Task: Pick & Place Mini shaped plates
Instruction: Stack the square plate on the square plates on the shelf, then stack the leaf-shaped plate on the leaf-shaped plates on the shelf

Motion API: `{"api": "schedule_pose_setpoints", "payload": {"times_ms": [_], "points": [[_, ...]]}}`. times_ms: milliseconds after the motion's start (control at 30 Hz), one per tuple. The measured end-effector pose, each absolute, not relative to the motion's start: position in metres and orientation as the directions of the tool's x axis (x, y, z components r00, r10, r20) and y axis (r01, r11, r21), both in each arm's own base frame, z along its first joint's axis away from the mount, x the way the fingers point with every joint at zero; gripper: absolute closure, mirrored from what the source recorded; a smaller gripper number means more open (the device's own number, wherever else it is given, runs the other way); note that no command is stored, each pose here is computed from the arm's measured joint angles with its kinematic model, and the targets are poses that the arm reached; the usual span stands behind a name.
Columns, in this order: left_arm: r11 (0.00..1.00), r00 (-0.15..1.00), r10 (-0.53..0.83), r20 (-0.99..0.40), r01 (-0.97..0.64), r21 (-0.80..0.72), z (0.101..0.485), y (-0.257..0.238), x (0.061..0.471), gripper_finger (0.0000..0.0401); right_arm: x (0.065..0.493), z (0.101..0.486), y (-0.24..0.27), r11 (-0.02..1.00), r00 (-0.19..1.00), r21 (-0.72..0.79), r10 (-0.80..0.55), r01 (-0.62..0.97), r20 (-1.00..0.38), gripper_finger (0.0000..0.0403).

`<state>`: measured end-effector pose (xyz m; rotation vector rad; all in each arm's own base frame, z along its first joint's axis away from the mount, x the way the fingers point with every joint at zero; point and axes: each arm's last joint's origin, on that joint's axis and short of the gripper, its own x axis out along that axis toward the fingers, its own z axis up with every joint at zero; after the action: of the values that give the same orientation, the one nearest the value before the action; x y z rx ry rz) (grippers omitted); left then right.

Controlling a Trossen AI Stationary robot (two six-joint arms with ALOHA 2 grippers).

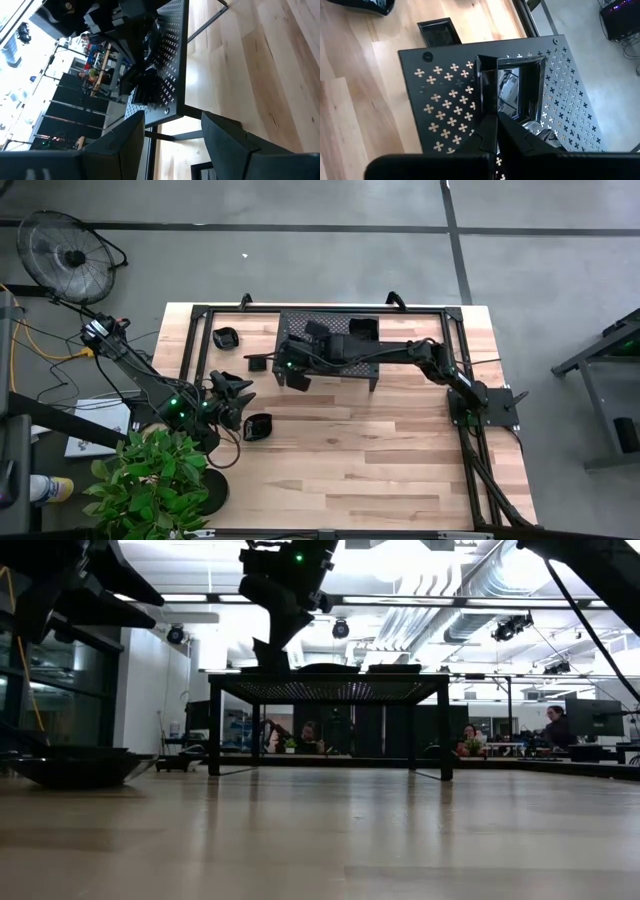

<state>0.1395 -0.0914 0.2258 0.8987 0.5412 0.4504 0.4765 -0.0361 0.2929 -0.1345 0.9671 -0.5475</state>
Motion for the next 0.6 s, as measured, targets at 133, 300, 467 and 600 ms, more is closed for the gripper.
{"api": "schedule_pose_setpoints", "payload": {"times_ms": [133, 300, 467, 600], "points": [[0.547, 0.778, 0.576, -0.25, -0.141, 0.825, 0.2258, -0.0914, 0.1395, 0.021, 0.4764, 0.293, -0.0363, 0.853, 0.442, -0.352, -0.505, 0.385, -0.741, 0.04], [0.548, 0.778, 0.576, -0.25, -0.14, 0.825, 0.2258, -0.0914, 0.1395, 0.021, 0.4763, 0.2932, -0.0366, 0.843, 0.437, -0.366, -0.522, 0.393, -0.733, 0.0374], [0.553, 0.78, 0.57, -0.258, -0.133, 0.822, 0.2255, -0.0916, 0.1396, 0.021, 0.4763, 0.2933, -0.0366, 0.843, 0.437, -0.366, -0.522, 0.393, -0.732, 0.034], [0.554, 0.78, 0.569, -0.259, -0.131, 0.822, 0.2255, -0.0917, 0.1396, 0.021, 0.4764, 0.2933, -0.0365, 0.845, 0.438, -0.364, -0.519, 0.392, -0.734, 0.0326]]}}
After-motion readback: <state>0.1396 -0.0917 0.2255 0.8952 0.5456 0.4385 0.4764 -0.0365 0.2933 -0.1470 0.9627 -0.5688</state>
